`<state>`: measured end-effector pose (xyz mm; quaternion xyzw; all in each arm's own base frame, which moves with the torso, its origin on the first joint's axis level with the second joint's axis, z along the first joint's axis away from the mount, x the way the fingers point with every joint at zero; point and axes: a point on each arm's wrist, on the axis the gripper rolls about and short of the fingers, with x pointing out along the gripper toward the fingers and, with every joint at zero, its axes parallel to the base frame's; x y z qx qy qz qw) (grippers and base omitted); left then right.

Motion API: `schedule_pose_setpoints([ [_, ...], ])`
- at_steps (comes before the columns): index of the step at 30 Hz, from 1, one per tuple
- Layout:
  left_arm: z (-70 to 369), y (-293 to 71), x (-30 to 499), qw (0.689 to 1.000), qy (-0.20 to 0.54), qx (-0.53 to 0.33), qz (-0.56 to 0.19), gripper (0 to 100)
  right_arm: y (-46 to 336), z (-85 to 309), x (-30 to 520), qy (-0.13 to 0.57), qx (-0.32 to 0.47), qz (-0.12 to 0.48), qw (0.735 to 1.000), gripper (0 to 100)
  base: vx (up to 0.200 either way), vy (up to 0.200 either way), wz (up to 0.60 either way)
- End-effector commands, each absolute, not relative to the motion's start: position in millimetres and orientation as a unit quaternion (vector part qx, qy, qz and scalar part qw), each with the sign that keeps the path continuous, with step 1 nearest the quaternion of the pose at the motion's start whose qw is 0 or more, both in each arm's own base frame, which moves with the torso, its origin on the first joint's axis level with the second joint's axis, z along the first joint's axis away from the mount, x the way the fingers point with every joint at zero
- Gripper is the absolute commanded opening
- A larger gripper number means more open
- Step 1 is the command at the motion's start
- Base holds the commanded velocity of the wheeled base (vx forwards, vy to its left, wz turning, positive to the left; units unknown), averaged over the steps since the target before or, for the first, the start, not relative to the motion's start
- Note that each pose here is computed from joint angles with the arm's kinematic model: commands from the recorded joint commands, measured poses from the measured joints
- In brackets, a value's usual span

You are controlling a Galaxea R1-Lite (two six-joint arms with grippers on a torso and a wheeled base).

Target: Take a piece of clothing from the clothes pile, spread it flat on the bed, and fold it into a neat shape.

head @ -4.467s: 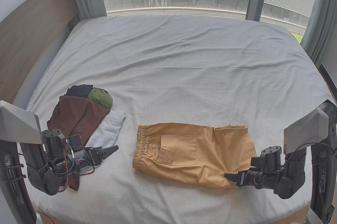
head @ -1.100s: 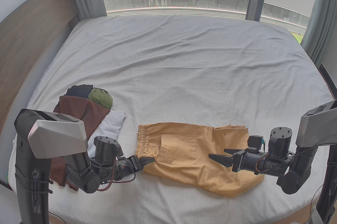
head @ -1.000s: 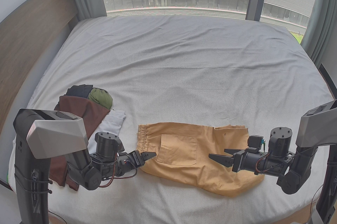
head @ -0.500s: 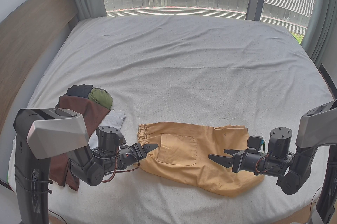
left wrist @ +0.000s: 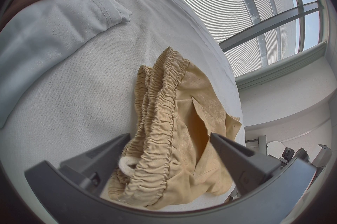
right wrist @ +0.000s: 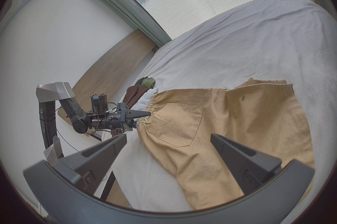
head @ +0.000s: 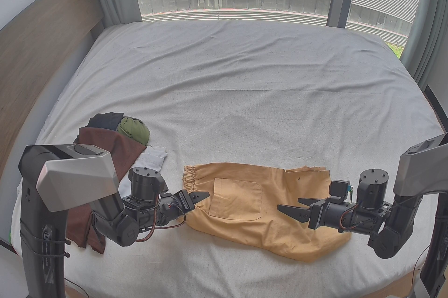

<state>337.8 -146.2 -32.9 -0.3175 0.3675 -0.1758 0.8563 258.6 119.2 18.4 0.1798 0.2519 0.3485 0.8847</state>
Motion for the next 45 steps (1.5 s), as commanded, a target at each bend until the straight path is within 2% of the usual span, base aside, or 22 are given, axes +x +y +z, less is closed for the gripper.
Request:
schedule_pose_setpoints([
  [1, -32, -146, 338, 0.857, 0.367, -0.317, -0.177, 0, 120, 19, 258, 0.251, 0.180, 0.350, 0.884, 100, 0.000, 0.000, 0.00],
  [8, -36, -142, 341, 0.860, 0.361, -0.318, -0.170, 0, 119, 17, 258, 0.254, 0.180, 0.348, 0.884, 100, 0.000, 0.000, 0.00],
  [16, -33, -111, 332, 0.876, 0.320, -0.331, -0.146, 0, 120, 15, 259, 0.258, 0.179, 0.348, 0.883, 100, 0.000, 0.000, 0.00],
  [45, -30, -53, 302, 0.890, 0.281, -0.343, -0.104, 0, 127, 9, 258, 0.267, 0.176, 0.355, 0.878, 100, 0.000, 0.000, 0.00],
])
